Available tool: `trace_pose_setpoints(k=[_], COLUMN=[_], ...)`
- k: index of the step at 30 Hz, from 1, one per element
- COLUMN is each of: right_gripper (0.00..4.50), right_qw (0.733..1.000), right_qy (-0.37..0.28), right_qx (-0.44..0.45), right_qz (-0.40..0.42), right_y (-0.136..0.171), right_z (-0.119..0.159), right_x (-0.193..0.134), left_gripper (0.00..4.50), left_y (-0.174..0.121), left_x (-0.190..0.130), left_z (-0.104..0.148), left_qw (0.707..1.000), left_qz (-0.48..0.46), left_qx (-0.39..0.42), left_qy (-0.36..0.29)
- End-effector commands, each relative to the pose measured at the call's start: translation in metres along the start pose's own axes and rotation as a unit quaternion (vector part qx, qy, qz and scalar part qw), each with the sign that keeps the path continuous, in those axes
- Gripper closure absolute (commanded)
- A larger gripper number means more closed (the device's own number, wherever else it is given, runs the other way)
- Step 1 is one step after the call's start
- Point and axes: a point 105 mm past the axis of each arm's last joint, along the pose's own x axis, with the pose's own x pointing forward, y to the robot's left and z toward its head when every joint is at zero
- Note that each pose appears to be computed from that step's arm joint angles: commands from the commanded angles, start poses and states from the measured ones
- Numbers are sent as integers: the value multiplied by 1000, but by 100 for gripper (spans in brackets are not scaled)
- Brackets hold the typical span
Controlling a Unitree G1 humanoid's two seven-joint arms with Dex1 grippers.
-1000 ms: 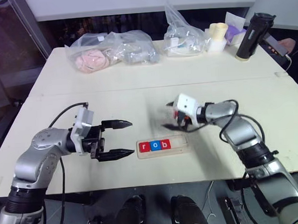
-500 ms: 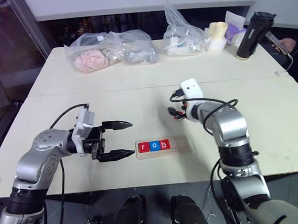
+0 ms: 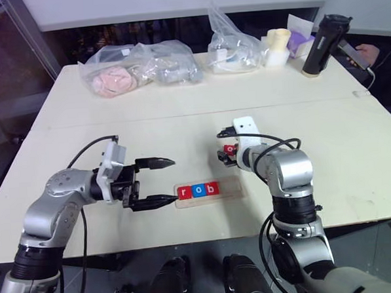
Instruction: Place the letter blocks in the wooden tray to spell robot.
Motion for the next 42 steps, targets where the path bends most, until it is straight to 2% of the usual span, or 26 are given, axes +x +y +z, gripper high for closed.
trace_pose_setpoints(k=[1, 8, 11, 13, 15, 19, 23, 25, 29, 32, 37, 42], right_gripper=[5, 5, 131, 245, 333, 336, 336, 336, 336, 336, 336, 336], right_qw=[1000, 1000, 1000, 1000, 1000, 1000, 999, 998, 994, 995, 996, 998], right_qy=[-20, -16, -16, -15, -11, -14, -45, -54, -58, -36, -6, 5], right_qx=[4, -3, -2, -1, 7, 2, -14, -38, -93, -96, -83, -65], right_qz=[-3, -3, -1, -2, -4, -2, 3, 9, 13, -2, -12, -27], right_y=[3, 11, 13, 12, 10, 9, -1, -12, -37, -54, -61, -66], right_z=[10, 4, 3, 3, 1, 5, 23, 23, -2, -32, -60, -69], right_x=[5, 12, 12, 11, 10, 2, -29, -48, -78, -93, -99, -97], left_gripper=[0, 0, 0, 0, 0, 0, 0, 0, 0, 0, 0, 0], left_y=[-2, -2, -1, -2, -1, -1, -1, -2, -2, -3, -2, -2], left_x=[1, 2, 3, 3, 3, 4, 3, 3, 2, 2, 4, 6], left_z=[6, 5, 4, 4, 4, 3, 3, 2, 1, -1, 1, 7], left_qw=[1000, 1000, 1000, 1000, 1000, 1000, 1000, 1000, 1000, 1000, 1000, 999], left_qz=[1, 7, 9, 9, 9, 9, 7, 5, -1, -10, -21, -28], left_qx=[21, 24, 25, 26, 26, 27, 26, 26, 22, 19, 21, 28], left_qy=[-6, -8, -8, -7, -8, -7, -7, -6, -6, -6, -9, -14])
